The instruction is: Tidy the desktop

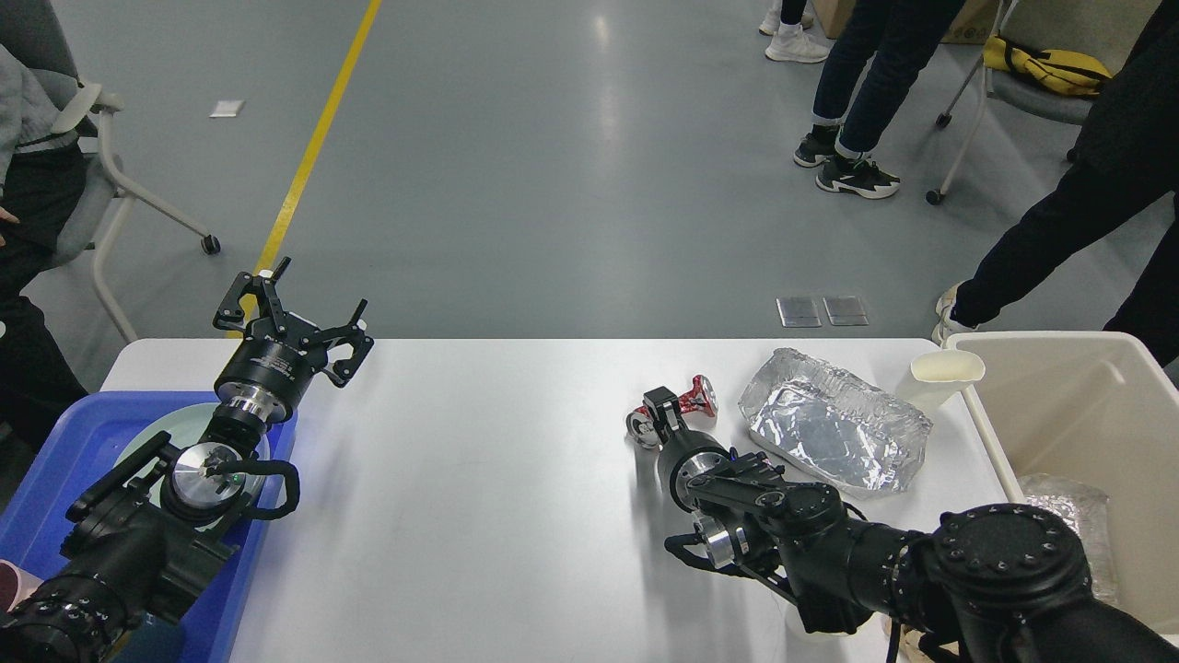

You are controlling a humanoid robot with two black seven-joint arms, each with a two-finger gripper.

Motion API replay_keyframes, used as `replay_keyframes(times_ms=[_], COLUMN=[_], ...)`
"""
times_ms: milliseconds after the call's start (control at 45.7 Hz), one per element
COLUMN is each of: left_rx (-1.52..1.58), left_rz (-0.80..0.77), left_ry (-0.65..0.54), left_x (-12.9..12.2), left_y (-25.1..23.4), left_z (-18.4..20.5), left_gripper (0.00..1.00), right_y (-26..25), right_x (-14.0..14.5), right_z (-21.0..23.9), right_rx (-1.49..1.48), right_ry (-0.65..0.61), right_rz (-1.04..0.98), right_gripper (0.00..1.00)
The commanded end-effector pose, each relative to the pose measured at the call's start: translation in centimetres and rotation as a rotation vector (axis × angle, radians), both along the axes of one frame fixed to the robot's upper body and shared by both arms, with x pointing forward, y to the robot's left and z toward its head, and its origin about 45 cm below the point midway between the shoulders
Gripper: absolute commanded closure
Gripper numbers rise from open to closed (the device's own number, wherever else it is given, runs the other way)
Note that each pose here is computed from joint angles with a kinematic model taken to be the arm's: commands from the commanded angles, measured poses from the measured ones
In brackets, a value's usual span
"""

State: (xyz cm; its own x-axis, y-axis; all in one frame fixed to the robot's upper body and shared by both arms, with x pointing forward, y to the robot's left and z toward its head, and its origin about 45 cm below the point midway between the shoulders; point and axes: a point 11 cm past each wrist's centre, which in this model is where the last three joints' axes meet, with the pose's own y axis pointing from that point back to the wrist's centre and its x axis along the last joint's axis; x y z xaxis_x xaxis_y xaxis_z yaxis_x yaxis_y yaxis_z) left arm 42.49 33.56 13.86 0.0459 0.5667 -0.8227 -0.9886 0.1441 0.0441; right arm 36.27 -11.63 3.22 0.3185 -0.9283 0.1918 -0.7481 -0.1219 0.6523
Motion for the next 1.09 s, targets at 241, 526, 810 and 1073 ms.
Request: replay_keyframes(times_ms=[241,526,810,1073], left_rx=[0.001,-0.001,-0.001,-0.001], left_rz=[0.000,0.000,0.000,0.000], left_ry=[0.000,0.000,0.000,0.000], left_x=[0.01,0.01,0.01,0.01], left_y=[-0.01,0.00,0.00,0.00], left_z=[0.01,0.01,0.01,0.01], left_gripper=[0.04,0.04,0.04,0.04], right_y=[0.10,-0.03,-0.03,-0.04], right_x=[-0.18,-0.07,-0.45,-0.57], right_z=[-0.14,-0.10,-0.46,-0.57], right_rx=[0.008,0.012,0.018,0.019], right_ry=[0.003,-0.001,0.011,0.015], right_rz=[0.004,0.000,0.003,0.003], right_gripper=[0.34,0.43,0.57,0.65])
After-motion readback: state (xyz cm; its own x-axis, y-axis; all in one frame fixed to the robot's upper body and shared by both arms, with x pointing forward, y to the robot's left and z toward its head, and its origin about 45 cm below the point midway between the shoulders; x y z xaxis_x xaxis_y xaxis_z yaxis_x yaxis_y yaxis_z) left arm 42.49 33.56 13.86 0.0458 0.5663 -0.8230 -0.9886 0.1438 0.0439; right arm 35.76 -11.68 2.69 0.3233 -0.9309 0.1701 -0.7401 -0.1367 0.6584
